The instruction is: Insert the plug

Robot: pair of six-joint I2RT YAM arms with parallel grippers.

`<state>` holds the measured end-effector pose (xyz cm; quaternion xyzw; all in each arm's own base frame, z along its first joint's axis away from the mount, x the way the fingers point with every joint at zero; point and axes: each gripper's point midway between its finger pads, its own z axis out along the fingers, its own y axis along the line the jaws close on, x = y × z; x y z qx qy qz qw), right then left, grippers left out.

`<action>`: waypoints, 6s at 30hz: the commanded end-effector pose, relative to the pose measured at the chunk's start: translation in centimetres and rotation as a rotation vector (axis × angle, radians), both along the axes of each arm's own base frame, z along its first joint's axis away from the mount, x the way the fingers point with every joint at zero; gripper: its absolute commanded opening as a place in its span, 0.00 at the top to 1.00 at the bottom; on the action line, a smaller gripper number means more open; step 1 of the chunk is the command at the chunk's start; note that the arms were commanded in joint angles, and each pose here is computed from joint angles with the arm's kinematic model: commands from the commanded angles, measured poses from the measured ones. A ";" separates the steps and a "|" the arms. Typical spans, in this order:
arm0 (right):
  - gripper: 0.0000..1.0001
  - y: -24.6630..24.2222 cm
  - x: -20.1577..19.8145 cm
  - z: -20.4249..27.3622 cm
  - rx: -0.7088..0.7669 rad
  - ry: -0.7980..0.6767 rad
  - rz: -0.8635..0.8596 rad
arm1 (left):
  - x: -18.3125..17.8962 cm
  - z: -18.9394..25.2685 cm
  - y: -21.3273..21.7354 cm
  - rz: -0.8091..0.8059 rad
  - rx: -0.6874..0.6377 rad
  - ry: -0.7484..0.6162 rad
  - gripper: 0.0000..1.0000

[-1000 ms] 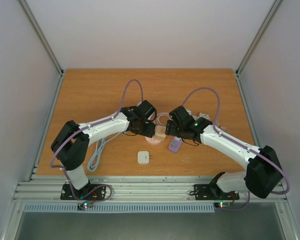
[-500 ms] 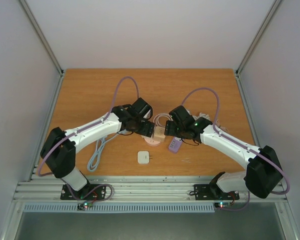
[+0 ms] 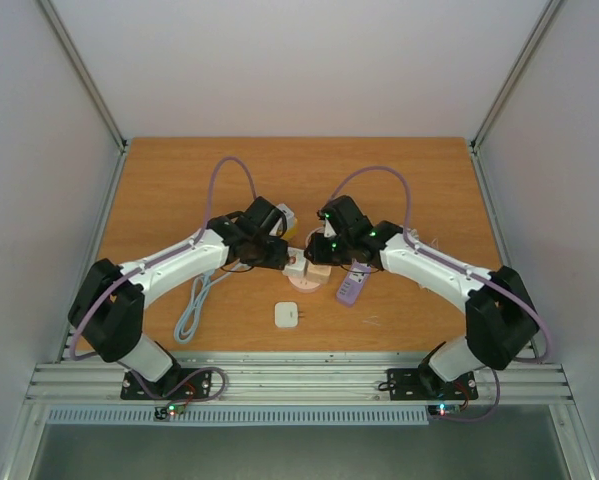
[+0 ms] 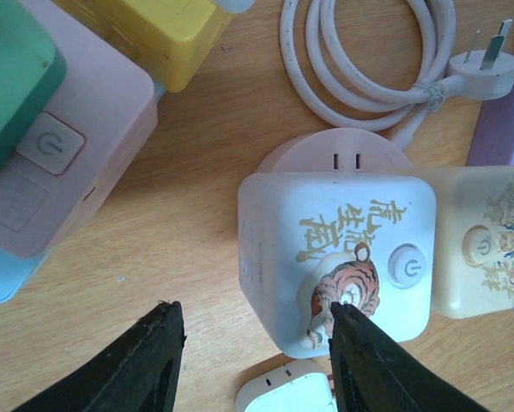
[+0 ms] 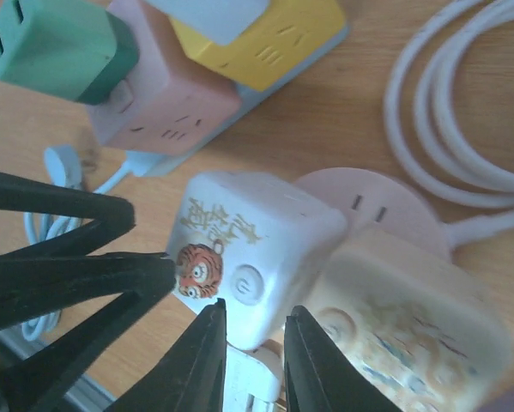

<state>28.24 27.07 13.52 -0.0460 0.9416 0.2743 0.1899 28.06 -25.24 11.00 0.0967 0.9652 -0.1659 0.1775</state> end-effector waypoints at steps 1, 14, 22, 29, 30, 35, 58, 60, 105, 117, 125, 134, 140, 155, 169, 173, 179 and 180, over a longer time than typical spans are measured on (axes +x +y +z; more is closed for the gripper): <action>0.80 2.9 0.0 0.8 0.108 0.026 0.089 | 0.6 -0.2 -1.5 -0.008 -0.094 0.002 0.52; 0.86 0.2 -0.7 -5.8 -0.077 0.171 -0.007 | -0.5 -4.4 -0.4 -0.018 -0.009 0.095 0.59; 0.87 -1.9 -1.3 -8.6 -0.176 0.225 -0.081 | -1.5 -7.1 0.6 -0.013 0.070 0.152 0.65; 0.86 -1.1 0.1 -6.7 -0.179 0.176 -0.068 | -1.8 -8.2 1.0 -0.016 0.094 0.169 0.71; 0.86 -1.0 0.1 -6.7 -0.184 0.177 -0.067 | -1.9 -8.5 1.0 -0.015 0.095 0.175 0.72; 0.86 -0.9 -0.6 -8.0 -0.210 0.207 -0.063 | -3.0 -10.4 1.7 -0.012 0.115 0.213 0.73; 0.30 -16.1 1.0 3.3 -0.514 -0.240 -0.466 | 2.1 7.9 1.6 0.055 -0.146 -0.285 0.26; 0.19 -18.4 0.7 2.5 -0.556 -0.204 -0.522 | 1.9 8.8 2.5 0.078 -0.155 -0.324 0.20; 0.40 -25.5 -0.4 -11.5 -0.403 0.426 -0.616 | 0.7 9.8 3.2 0.029 -0.205 -0.363 0.02; 0.58 -24.7 2.2 -5.4 -0.445 0.138 -0.618 | 1.0 11.0 2.8 0.042 -0.255 -0.394 0.01; 0.57 -19.5 3.6 4.9 -0.285 -0.170 -0.517 | -0.6 14.5 -1.1 -0.132 -0.516 -0.446 0.01; 0.56 -9.2 2.8 13.3 0.229 -0.286 -0.364 | -1.1 18.3 -5.5 -0.251 -0.732 -0.532 0.07; 0.56 -4.8 1.8 17.0 0.474 -0.258 -0.337 | -1.6 18.7 -8.9 -0.289 -0.761 -0.601 0.09; 0.54 -2.7 0.3 18.9 0.604 -0.190 -0.279 | -0.1 20.6 -9.6 -0.263 -0.767 -0.775 0.25; 0.40 -3.3 -0.6 18.2 0.534 -0.156 -0.271 | -0.8 20.0 -10.4 -0.443 -0.650 -0.890 0.80; 0.26 -4.7 -1.6 17.4 0.401 -0.108 -0.291 | -1.2 19.4 -10.3 -0.557 -0.556 -1.029 0.81; 0.26 -5.6 -3.4 15.9 0.321 -0.010 -0.284 | -1.6 18.6 -9.7 -0.717 -0.354 -1.313 0.85; 0.27 -5.6 -3.6 15.9 0.324 0.002 -0.285 | -2.0 18.6 -9.7 -0.745 -0.346 -1.347 0.85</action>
